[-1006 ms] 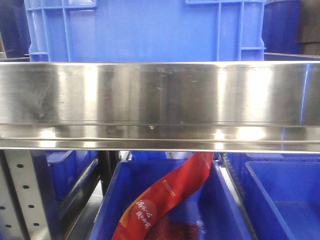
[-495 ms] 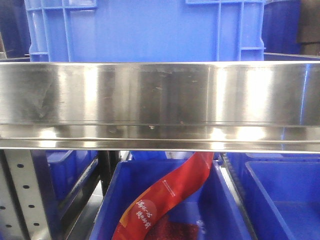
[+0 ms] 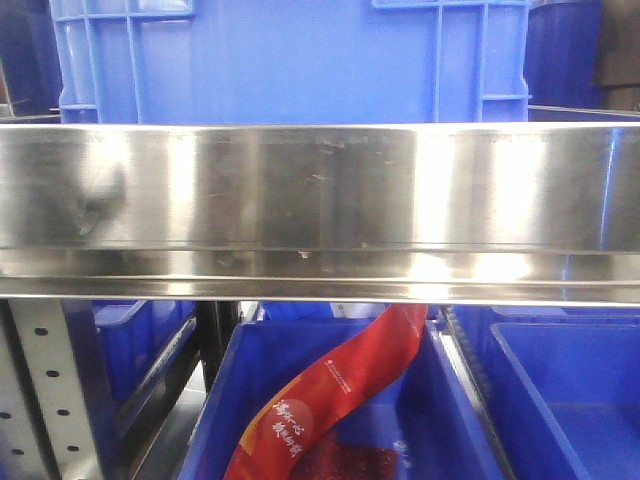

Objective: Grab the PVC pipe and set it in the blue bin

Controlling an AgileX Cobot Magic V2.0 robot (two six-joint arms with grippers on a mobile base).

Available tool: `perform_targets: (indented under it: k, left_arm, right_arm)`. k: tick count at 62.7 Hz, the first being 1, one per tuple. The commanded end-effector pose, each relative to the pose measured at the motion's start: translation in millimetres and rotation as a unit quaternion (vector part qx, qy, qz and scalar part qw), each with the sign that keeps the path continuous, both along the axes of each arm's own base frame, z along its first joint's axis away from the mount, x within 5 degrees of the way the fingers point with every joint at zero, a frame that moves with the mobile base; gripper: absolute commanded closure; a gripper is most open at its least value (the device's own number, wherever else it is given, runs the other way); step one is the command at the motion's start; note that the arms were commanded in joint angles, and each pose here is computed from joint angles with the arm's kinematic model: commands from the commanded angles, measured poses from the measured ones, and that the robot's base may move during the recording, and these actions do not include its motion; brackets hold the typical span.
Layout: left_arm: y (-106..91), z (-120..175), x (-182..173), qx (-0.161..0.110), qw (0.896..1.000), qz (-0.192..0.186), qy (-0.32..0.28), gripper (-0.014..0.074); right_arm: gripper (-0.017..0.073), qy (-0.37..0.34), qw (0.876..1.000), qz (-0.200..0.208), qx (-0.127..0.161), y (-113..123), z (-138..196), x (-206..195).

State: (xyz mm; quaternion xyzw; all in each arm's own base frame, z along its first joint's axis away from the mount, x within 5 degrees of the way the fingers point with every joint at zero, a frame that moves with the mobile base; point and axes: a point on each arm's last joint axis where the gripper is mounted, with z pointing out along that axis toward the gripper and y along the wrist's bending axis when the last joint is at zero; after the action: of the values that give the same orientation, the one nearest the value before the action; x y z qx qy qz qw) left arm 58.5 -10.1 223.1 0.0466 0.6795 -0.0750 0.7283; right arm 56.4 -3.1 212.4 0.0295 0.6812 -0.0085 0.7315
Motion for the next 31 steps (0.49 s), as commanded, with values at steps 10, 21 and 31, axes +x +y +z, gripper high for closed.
perform_targets:
  k: [10, 21, 31]
  left_arm:
    - [7.4, -10.4, -2.3, 0.033, 0.997, 0.064, -0.008, 0.0704]
    - [8.1, -11.0, -2.3, 0.032, 0.997, 0.070, -0.004, 0.0704]
    - [8.1, -11.6, -2.2, 0.028, 0.997, 0.070, -0.001, 0.0704]
  right_arm:
    - [0.0721, -0.008, 1.000, -0.002, -0.004, -0.2, 0.8, -0.3]
    - [0.0721, -0.008, 1.000, -0.002, -0.004, -0.2, 0.8, -0.3]
    - [0.0721, -0.008, 1.000, -0.002, -0.004, -0.2, 0.8, -0.3]
